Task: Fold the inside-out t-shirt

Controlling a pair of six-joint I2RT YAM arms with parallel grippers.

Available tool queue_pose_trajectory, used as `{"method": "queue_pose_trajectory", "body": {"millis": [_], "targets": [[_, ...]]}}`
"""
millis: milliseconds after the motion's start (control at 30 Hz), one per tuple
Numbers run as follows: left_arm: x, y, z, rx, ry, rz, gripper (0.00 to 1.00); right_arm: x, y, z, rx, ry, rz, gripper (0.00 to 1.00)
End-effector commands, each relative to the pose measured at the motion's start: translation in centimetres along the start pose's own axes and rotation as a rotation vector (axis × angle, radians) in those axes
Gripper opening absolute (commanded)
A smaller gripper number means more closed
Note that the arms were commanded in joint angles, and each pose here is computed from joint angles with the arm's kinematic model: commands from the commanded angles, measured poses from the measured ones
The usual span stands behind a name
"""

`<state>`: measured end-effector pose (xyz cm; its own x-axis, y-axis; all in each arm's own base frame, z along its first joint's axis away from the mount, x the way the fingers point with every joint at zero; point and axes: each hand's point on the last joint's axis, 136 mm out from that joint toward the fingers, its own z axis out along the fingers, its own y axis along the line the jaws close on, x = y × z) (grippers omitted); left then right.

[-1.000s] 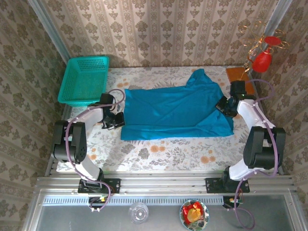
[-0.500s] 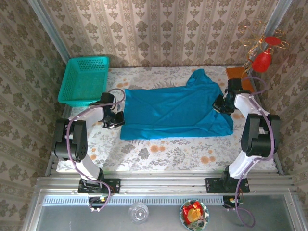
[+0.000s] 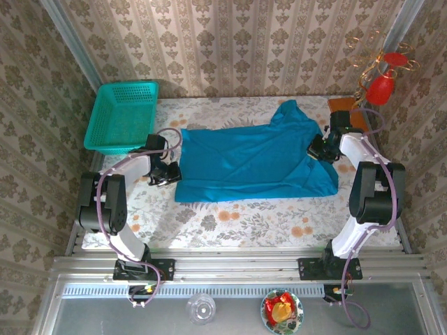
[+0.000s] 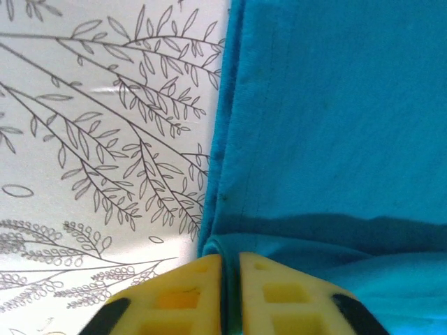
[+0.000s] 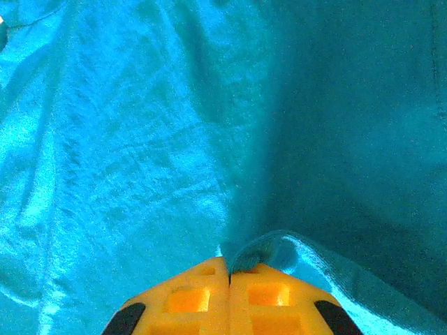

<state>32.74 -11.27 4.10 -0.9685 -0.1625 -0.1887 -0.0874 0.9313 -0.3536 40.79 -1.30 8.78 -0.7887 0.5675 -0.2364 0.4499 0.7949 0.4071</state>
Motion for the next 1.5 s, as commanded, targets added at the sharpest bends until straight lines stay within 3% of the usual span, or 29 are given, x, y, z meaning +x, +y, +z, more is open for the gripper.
{"method": "queue_pose_trajectory", "body": {"millis": [0, 133, 300, 467, 667, 833, 1133, 1467], "targets": [[-2.0, -1.1, -3.2, -0.004, -0.120, 0.030, 0.25, -1.1, 0.5, -1.0, -0.007, -0.032, -0.008, 0.21], [-1.4, -3.0, -5.2, 0.018, -0.147, 0.053, 0.29, -0.6, 1.5, -3.3, -0.050, -0.070, -0.013, 0.39], [2.0, -5.3, -4.0, 0.036, -0.088, 0.097, 0.23, 1.9, 0.5, -5.4, -0.030, -0.066, -0.022, 0.57], [5.1, -5.1, -0.9, 0.028, -0.008, 0.100, 0.10, 6.3, -0.3, -4.3, -0.079, 0.043, -0.016, 0.66], [7.2, -2.4, 2.2, -0.026, 0.075, 0.075, 0.06, 8.8, -2.1, -1.5, -0.082, 0.125, 0.006, 0.86], [8.2, -0.7, 3.0, -0.045, 0.115, 0.037, 0.06, 7.4, -4.5, 0.6, -0.090, 0.117, 0.089, 0.89], [9.7, 1.7, 1.9, -0.039, 0.109, -0.042, 0.06, 8.5, -11.4, 1.1, 0.113, 0.105, 0.302, 0.90], [11.1, 2.3, -0.5, -0.015, 0.077, -0.094, 0.07, 12.0, -10.2, -3.0, 0.094, 0.078, 0.289, 0.83]]}}
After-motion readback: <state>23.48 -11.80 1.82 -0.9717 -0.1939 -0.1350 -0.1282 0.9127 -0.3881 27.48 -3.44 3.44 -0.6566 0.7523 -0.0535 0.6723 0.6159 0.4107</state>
